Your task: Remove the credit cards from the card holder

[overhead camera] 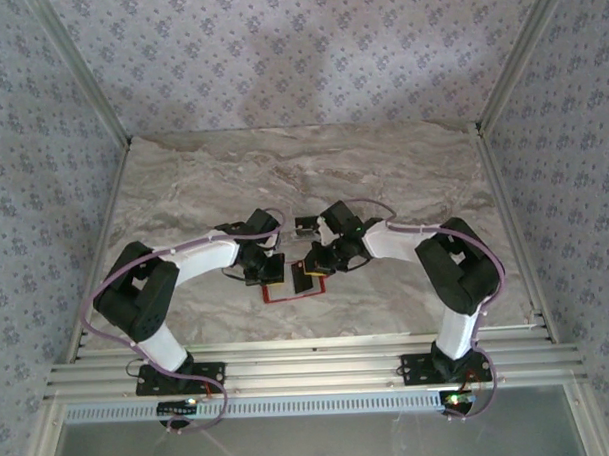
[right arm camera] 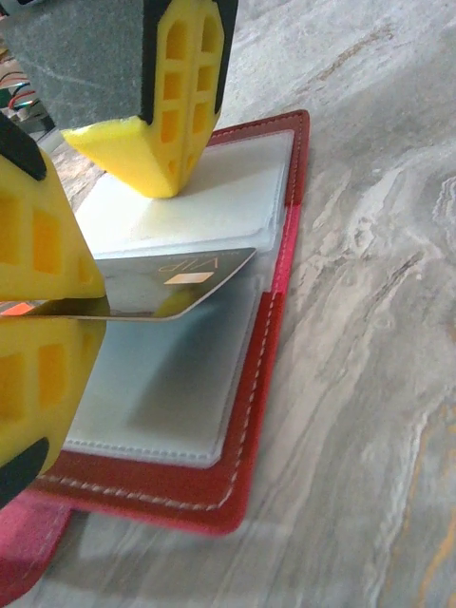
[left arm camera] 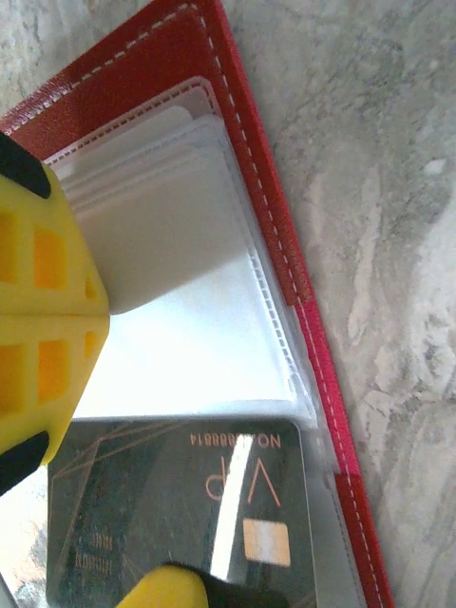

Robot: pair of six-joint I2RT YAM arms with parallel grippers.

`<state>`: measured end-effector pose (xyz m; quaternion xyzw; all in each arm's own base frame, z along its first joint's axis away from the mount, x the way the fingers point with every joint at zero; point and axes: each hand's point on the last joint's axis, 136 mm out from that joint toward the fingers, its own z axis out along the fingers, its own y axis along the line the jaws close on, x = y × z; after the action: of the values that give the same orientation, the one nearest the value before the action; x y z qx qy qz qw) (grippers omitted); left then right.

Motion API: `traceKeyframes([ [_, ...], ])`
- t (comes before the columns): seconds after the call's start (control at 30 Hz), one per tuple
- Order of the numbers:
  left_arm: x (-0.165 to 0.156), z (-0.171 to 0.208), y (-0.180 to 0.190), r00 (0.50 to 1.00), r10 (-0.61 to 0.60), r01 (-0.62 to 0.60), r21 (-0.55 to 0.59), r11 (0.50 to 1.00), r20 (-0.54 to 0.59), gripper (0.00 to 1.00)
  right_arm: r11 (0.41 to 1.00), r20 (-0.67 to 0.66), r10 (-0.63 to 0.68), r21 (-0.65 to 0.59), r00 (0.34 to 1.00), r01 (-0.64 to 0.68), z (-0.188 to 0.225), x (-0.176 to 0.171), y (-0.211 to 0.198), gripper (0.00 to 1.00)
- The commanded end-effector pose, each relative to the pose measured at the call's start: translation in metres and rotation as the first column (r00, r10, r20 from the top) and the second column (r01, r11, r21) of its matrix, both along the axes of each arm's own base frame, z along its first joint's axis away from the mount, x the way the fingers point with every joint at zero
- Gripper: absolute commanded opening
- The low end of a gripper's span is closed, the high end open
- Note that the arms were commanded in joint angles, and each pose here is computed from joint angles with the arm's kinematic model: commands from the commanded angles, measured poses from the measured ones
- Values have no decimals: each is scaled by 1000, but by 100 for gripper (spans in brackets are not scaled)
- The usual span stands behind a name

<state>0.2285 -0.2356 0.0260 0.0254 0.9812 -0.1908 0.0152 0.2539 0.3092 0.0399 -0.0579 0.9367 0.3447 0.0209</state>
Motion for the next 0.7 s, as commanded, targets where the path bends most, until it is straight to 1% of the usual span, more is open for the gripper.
traceKeyframes([
  [0.0,-13,-7,19,1000,1,1,81,997,-24,0,996,9,-13,-91,1000,14,1,-1,-20,10],
  [0.07,-12,-6,18,1000,-4,5,79,997,-18,0,995,33,10,-99,999,-7,5,-1,-23,10],
  [0.27,-4,4,13,1000,-11,11,71,997,3,0,996,78,18,-86,997,-11,27,2,-27,10],
  [0.37,2,11,9,1000,-12,10,58,998,22,0,995,117,40,-91,992,-29,39,4,-31,10],
  [0.43,5,16,6,999,-13,11,47,999,35,0,995,168,75,-84,983,-61,50,6,-31,9],
  [0.57,9,24,2,998,-5,4,19,1000,57,1,981,312,179,-132,933,-144,74,16,-34,5],
  [0.67,9,29,2,998,4,-4,7,1000,67,2,946,397,308,-221,865,-236,87,24,-39,2],
])
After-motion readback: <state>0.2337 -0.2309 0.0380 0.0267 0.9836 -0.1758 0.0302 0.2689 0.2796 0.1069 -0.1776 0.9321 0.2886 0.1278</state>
